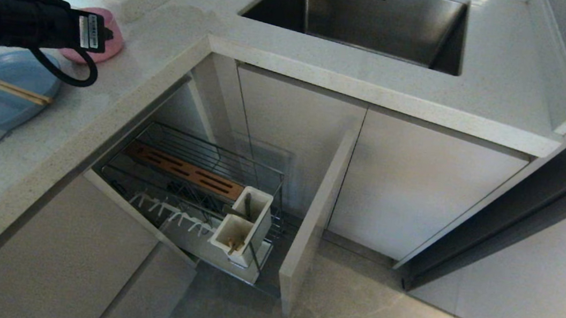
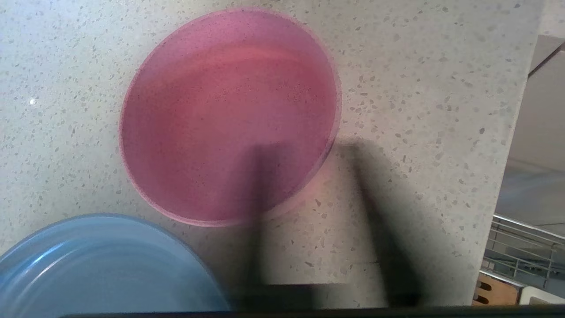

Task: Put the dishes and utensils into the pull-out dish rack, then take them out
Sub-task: Pick up the bowl and place it in the cupboard

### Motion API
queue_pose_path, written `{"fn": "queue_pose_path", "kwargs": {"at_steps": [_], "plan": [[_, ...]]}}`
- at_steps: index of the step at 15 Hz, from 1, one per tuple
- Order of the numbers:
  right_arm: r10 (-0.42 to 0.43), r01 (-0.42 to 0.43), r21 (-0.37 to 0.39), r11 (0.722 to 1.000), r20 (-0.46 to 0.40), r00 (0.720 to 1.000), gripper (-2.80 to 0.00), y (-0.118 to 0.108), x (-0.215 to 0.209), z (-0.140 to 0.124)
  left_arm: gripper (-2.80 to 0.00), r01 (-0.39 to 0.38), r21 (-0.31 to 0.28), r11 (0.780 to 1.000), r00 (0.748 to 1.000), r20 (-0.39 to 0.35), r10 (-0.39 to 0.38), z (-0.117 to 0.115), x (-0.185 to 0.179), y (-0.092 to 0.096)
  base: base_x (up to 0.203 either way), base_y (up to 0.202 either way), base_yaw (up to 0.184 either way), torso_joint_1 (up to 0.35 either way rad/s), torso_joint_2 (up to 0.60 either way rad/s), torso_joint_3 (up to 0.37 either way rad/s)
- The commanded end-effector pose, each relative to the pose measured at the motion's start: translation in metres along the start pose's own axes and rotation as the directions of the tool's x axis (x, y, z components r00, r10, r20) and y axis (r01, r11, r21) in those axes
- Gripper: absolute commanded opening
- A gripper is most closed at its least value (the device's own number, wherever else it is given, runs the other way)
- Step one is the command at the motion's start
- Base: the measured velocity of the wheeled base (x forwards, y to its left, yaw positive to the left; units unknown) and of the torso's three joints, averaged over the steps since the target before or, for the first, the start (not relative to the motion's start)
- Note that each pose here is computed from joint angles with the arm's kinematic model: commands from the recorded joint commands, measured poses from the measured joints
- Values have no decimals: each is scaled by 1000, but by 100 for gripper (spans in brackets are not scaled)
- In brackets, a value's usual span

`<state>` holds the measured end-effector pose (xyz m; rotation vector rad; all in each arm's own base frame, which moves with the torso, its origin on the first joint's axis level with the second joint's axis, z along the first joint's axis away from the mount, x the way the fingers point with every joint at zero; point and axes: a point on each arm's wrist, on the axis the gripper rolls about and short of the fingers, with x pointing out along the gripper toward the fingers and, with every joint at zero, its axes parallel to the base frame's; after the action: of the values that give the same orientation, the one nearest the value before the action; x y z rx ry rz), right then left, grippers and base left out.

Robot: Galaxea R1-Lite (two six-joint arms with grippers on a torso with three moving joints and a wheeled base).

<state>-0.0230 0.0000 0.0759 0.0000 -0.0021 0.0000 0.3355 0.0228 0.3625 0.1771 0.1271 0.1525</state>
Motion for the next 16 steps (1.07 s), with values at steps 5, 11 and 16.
{"fn": "queue_pose_path", "kwargs": {"at_steps": [5, 11, 16], "plan": [[0, 0, 0, 1000, -1, 1000, -280, 0, 0, 0, -280, -3, 0, 1000, 1000, 18, 3, 4, -4, 1, 0, 0, 0, 0, 0, 0], [0, 0, 0, 1000, -1, 1000, -280, 0, 0, 0, -280, -4, 0, 1000, 999, 31, 4, 8, -9, 1, 0, 0, 0, 0, 0, 0], [0, 0, 0, 1000, -2, 1000, -280, 0, 0, 0, -280, -36, -2, 999, 998, 60, 36, 15, -12, 9, 0, 0, 0, 0, 0, 0]]}}
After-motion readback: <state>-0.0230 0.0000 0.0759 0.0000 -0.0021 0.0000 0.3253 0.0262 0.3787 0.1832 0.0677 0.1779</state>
